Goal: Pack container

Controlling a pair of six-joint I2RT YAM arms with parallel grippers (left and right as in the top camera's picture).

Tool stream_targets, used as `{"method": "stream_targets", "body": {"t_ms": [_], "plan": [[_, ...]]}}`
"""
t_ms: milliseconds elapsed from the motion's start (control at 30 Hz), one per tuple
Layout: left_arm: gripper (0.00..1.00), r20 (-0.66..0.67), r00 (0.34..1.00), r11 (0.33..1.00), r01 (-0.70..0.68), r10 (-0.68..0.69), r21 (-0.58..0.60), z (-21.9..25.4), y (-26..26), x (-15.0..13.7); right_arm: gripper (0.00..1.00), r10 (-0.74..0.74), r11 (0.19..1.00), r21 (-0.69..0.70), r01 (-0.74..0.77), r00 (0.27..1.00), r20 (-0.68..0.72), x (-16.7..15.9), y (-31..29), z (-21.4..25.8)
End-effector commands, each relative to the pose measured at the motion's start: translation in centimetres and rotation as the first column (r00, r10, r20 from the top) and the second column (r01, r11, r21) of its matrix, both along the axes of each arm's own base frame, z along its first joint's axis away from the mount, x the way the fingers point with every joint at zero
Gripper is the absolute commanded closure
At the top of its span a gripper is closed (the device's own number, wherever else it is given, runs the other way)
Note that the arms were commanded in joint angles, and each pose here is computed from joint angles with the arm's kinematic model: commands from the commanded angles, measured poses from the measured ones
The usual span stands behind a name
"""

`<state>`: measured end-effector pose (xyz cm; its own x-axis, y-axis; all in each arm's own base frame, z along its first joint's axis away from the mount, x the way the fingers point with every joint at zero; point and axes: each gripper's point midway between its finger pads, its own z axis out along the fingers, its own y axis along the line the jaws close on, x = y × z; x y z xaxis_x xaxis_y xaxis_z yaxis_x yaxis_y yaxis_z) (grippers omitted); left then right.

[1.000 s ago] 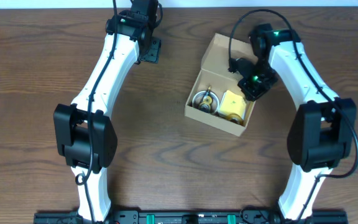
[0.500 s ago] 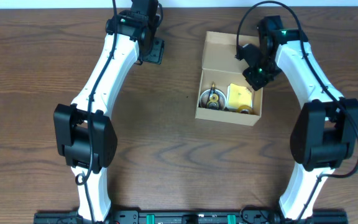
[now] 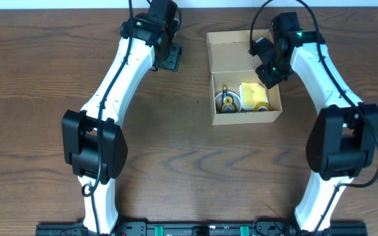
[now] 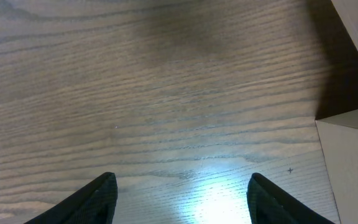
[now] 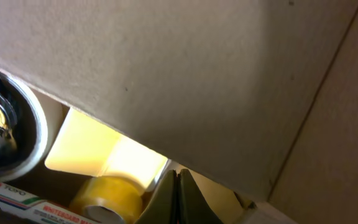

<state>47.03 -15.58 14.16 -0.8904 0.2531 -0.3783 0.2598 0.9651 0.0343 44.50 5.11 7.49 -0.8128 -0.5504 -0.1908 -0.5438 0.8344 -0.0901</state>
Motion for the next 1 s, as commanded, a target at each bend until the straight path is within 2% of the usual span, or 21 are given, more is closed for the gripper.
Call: {"method": "stream_targets", "body": {"t_ms": [0,33,67,100,167,233,267,300,333,367,400,433,467,533,600,767,967], "plan": [[0.32,0.031,0.999,1.000,0.009,-0.009,-0.008,1.8,0.3,-0.4,0.93,-0.006,1.000,0.027,0.004,0.996,0.093,1.3,1.4,3.5],[0.32,0.032,0.999,1.000,0.010,-0.009,-0.010,1.8,0.3,-0.3,0.86,-0.004,1.000,0.023,0.001,0.990,0.142,2.1,1.6,5.3],[0.32,0.035,0.999,1.000,0.010,-0.009,-0.011,1.8,0.2,-0.3,0.75,-0.006,1.000,0.018,0.003,0.982,0.187,2.8,1.6,6.9],[0.30,0.040,0.999,1.000,0.011,-0.011,-0.016,1.9,0.1,-0.1,0.44,-0.024,1.000,0.003,0.024,0.970,0.242,3.7,1.2,8.8],[0.25,0.068,0.998,1.000,0.012,-0.010,-0.025,2.2,-0.1,0.5,0.39,-0.065,0.995,-0.044,0.085,0.938,0.339,5.4,-0.1,12.1],[0.24,0.121,0.993,0.999,0.013,-0.008,-0.043,2.8,-0.5,1.7,0.12,-0.109,0.983,-0.085,0.160,0.899,0.425,6.7,-1.9,14.7],[0.24,0.139,0.990,0.999,0.013,-0.006,-0.052,3.0,-0.7,2.1,0.07,-0.119,0.979,-0.097,0.179,0.890,0.440,6.9,-2.4,15.4],[0.24,0.141,0.990,0.998,0.019,-0.010,-0.060,3.1,-0.9,2.1,0.07,-0.161,0.970,-0.093,0.226,0.879,0.449,6.9,-3.2,15.8],[0.24,0.136,0.991,0.998,0.023,-0.014,-0.064,3.0,-0.9,2.0,0.15,-0.183,0.965,-0.088,0.246,0.877,0.444,6.7,-3.5,15.8],[0.24,0.129,0.991,0.998,0.025,-0.018,-0.058,2.9,-0.9,1.9,0.33,-0.215,0.959,-0.082,0.271,0.883,0.416,6.0,-4.0,15.3],[0.24,0.126,0.992,0.998,0.032,-0.026,-0.051,2.9,-0.8,1.8,0.43,-0.233,0.955,-0.077,0.285,0.888,0.397,5.6,-4.2,15.0],[0.24,0.123,0.992,0.998,0.041,-0.035,-0.045,2.8,-0.8,1.7,0.60,-0.258,0.952,-0.063,0.298,0.899,0.355,4.8,-4.2,14.2],[0.24,0.122,0.992,0.998,0.043,-0.037,-0.043,2.8,-0.8,1.7,0.70,-0.267,0.956,-0.039,0.292,0.914,0.305,3.9,-3.7,13.4],[0.24,0.120,0.992,0.998,0.042,-0.037,-0.043,2.8,-0.7,1.6,0.82,-0.251,0.967,-0.001,0.256,0.947,0.200,2.1,-2.5,11.9],[0.24,0.120,0.992,0.998,0.042,-0.037,-0.043,2.8,-0.7,1.6,0.97,-0.227,0.973,-0.013,0.230,0.967,0.117,0.3,-1.5,10.3],[0.26,0.104,0.994,0.998,0.042,-0.038,-0.039,2.6,-0.6,1.3,0.99,-0.170,0.984,0.045,0.170,0.985,-0.021,-2.3,1.3,7.4],[0.31,0.084,0.996,0.999,0.042,-0.039,-0.035,2.3,-0.5,0.8,0.99,-0.092,0.994,0.042,0.099,0.984,-0.154,-5.9,4.3,1.0]]}}
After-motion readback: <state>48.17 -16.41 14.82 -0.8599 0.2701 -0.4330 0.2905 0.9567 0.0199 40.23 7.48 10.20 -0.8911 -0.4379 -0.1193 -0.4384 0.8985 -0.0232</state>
